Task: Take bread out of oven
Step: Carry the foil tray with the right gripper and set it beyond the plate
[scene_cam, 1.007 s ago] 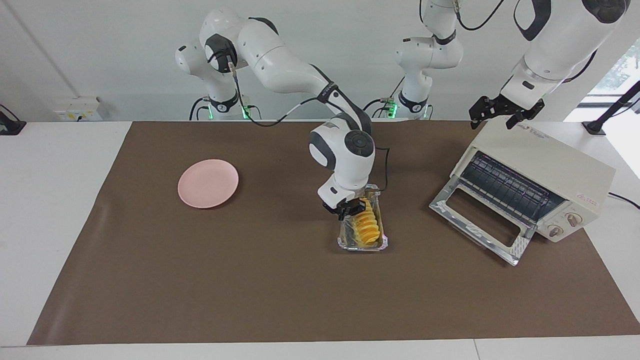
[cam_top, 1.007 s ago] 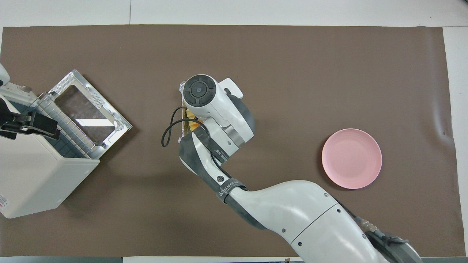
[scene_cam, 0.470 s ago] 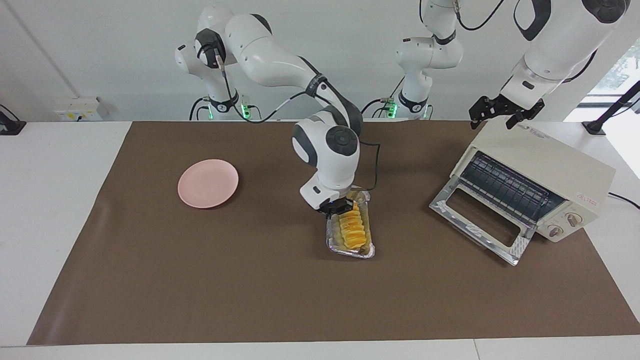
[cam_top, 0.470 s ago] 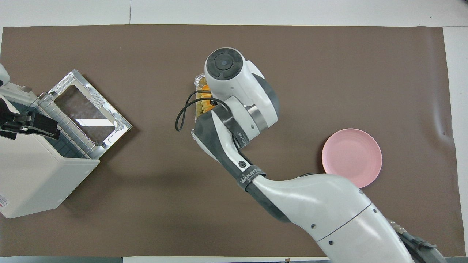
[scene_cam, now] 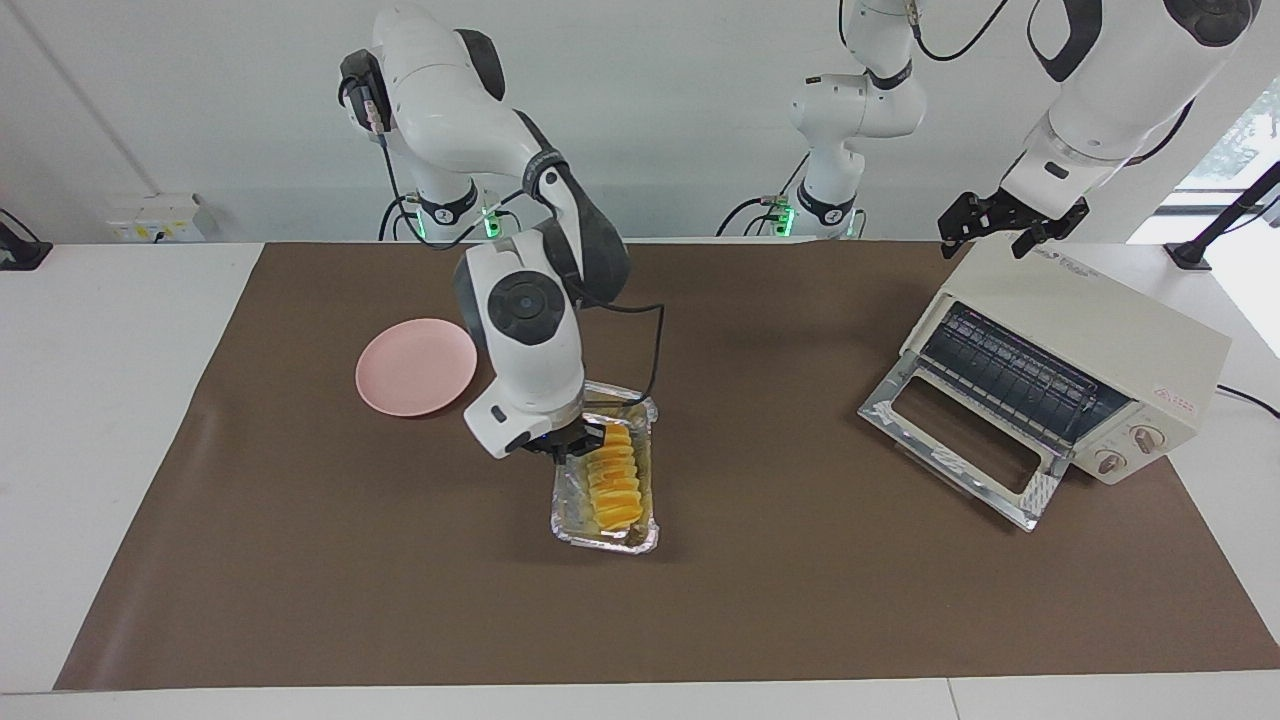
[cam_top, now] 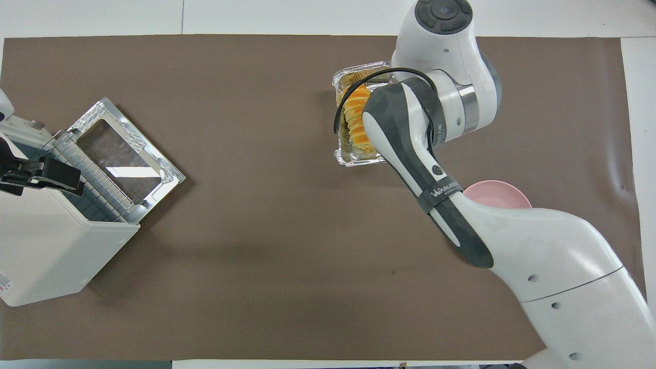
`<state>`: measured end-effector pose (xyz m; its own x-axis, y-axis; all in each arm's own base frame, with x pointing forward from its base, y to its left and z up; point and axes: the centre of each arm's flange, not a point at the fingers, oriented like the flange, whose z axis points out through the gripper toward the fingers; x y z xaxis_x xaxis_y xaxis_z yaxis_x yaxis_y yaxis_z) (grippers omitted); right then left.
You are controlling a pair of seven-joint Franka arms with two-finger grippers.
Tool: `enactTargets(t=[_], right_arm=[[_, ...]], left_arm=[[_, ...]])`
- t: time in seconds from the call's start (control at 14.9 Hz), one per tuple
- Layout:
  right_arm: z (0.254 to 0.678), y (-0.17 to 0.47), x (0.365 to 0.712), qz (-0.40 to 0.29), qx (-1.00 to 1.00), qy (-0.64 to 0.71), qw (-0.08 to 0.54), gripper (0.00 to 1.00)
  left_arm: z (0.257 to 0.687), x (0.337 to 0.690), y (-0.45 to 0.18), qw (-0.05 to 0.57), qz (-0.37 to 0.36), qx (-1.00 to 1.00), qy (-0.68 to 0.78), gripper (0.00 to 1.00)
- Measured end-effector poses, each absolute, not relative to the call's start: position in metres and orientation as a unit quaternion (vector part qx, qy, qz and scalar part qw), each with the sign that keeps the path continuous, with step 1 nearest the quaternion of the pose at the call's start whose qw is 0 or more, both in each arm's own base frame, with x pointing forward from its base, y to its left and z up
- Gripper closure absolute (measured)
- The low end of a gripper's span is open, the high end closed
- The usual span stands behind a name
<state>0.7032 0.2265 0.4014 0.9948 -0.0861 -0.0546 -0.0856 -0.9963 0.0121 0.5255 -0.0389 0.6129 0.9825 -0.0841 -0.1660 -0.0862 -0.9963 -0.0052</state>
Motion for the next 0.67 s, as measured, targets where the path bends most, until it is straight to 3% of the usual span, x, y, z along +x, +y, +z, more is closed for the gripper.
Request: enactTargets(t=[0.34,0.67], right_arm=[[0.398,0.108,0.733,-0.022,1.0,-0.002,-0.001,0.98],[0.38,0.062,0.744,0.0,1.0,0.026,0.0,0.98]], left_arm=[[0.613,0.525,-0.039,0.006,0.083,-0.996,0.043,0.0],[0.613,0.525,-0.039,0.006,0.083,-0.996,0.043,0.0]])
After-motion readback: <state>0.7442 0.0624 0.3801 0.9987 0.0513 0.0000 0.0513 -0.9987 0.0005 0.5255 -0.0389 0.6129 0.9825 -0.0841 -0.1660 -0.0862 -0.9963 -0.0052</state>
